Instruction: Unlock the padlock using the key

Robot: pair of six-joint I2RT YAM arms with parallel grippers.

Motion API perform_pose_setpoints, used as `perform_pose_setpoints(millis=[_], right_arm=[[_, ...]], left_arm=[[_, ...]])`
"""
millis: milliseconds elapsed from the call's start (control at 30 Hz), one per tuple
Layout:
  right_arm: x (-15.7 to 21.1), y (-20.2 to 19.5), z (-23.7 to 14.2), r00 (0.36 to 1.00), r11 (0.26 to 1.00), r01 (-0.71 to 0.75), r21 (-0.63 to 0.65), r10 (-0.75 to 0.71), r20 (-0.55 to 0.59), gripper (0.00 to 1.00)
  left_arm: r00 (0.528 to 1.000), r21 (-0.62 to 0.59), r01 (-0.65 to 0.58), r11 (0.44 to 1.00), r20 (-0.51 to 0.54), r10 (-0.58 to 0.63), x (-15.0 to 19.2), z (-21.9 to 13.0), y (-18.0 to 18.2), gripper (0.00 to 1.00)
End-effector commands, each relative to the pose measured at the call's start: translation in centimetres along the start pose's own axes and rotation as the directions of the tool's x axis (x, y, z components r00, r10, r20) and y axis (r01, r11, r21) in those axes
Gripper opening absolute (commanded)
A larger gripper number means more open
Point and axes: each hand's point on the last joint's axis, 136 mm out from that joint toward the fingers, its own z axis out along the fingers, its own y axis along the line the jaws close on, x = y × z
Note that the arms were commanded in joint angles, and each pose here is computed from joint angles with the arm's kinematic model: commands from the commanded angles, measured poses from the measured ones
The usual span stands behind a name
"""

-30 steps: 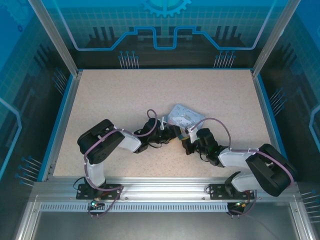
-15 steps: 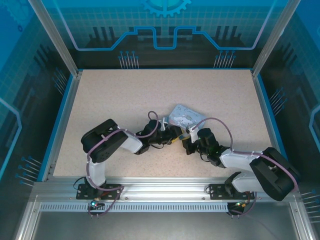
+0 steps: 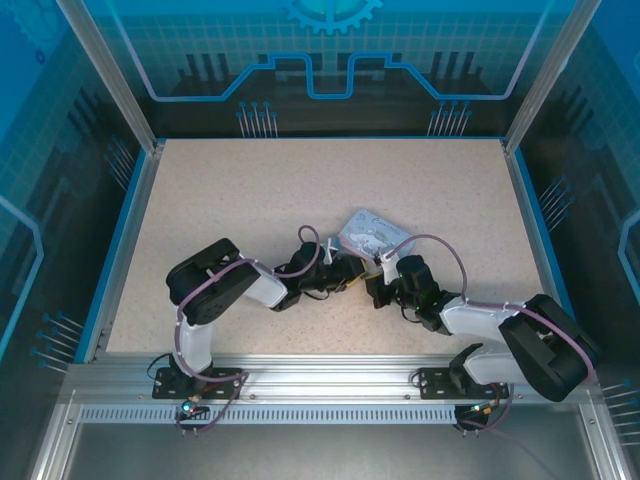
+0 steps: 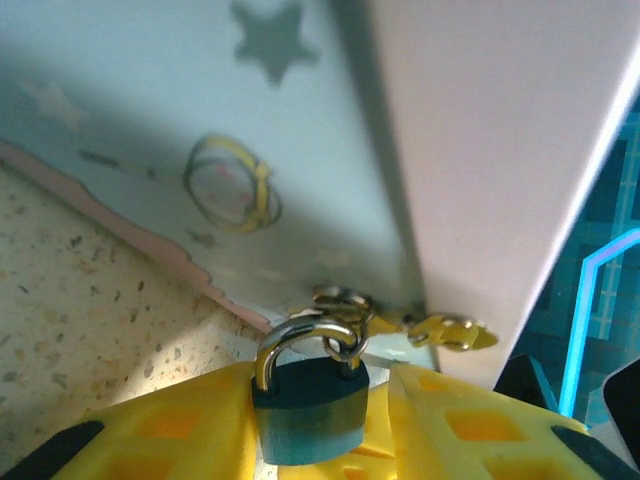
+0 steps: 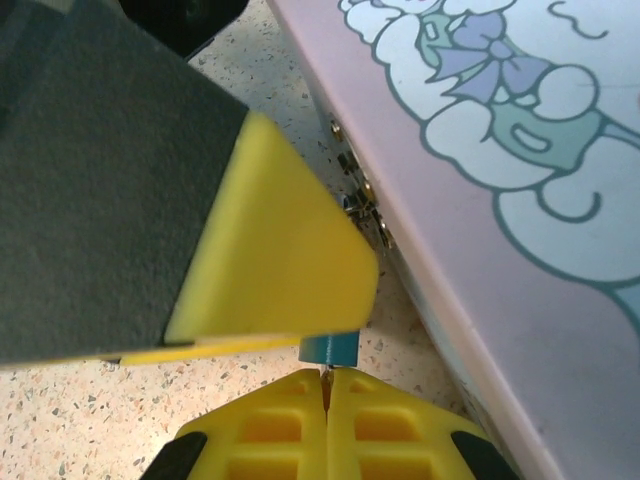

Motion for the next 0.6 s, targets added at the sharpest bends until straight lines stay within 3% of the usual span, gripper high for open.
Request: perform_pose_setpoints(millis=[0, 567], right_arm=[[-1.68, 0.79, -0.07, 0.999, 0.999, 0.001, -0.042, 0.001, 0.050, 0.00], [-1.76, 0.87, -0.16, 0.999, 0.999, 0.005, -0.047, -0.003, 0.049, 0.03]], left_arm=[[0.999, 0.067, -0.014, 0.998, -0.042, 0.017, 1.01, 0.82, -2.28, 0.38], [0.999, 0.063, -0.025, 0.998, -0.023, 0.027, 0.65, 0.93, -2.52, 0.25]])
